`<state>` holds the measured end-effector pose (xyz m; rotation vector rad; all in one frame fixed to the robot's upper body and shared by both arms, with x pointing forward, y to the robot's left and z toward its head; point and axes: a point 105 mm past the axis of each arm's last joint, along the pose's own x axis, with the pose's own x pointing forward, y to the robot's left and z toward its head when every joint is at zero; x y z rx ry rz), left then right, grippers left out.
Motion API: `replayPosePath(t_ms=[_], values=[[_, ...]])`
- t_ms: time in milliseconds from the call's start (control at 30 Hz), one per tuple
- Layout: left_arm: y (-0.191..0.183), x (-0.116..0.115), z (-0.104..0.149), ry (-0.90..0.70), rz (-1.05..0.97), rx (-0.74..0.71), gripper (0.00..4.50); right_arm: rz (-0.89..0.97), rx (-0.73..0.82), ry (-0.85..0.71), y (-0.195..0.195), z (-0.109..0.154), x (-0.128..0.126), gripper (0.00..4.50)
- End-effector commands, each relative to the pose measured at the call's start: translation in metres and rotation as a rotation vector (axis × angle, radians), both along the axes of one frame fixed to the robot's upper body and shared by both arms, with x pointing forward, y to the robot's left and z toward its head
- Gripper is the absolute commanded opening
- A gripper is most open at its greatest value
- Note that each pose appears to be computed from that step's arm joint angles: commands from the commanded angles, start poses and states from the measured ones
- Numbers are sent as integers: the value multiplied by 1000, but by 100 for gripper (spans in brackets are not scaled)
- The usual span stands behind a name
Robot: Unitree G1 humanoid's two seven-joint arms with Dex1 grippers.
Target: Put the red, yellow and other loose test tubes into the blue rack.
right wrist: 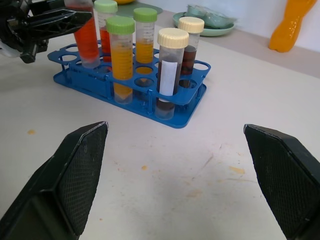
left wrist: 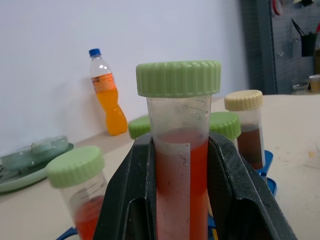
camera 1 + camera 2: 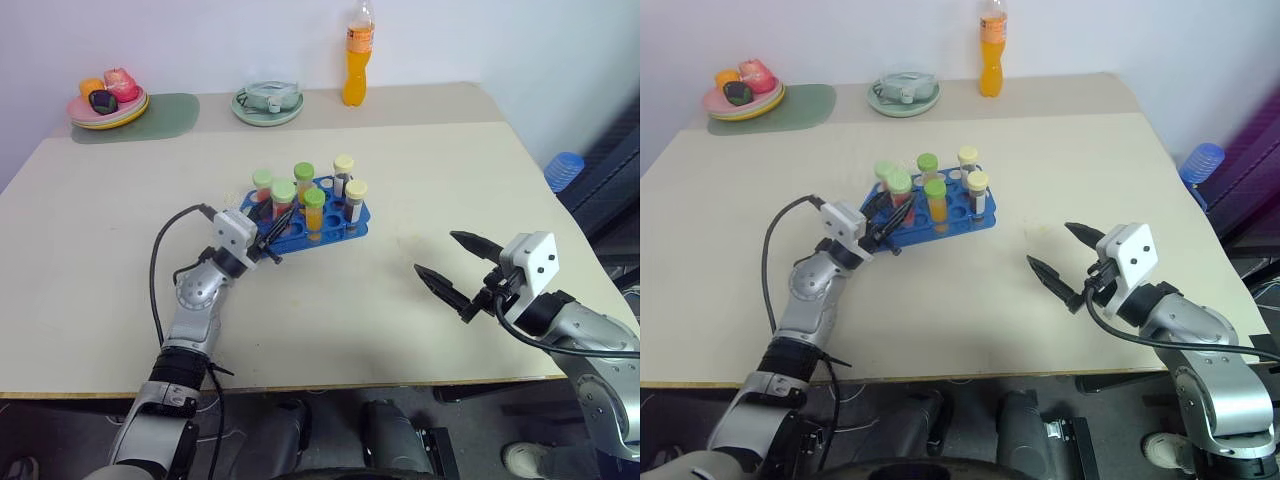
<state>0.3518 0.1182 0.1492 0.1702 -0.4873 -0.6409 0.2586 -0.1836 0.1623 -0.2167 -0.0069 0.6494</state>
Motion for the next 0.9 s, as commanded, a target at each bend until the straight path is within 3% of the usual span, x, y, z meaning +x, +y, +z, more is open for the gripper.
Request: replayPosePath(t_ms=[33,500,900], values=[[8,0,-9,47,18,-6,75,21,-3,-47,6,12,-1,450],[11,-5,-31,138,-5,-21,75,24,-4,-38,5,10,-2,450],[13,1,-32,135,11,-12,75,19,0,-26,2,5,-5,450]])
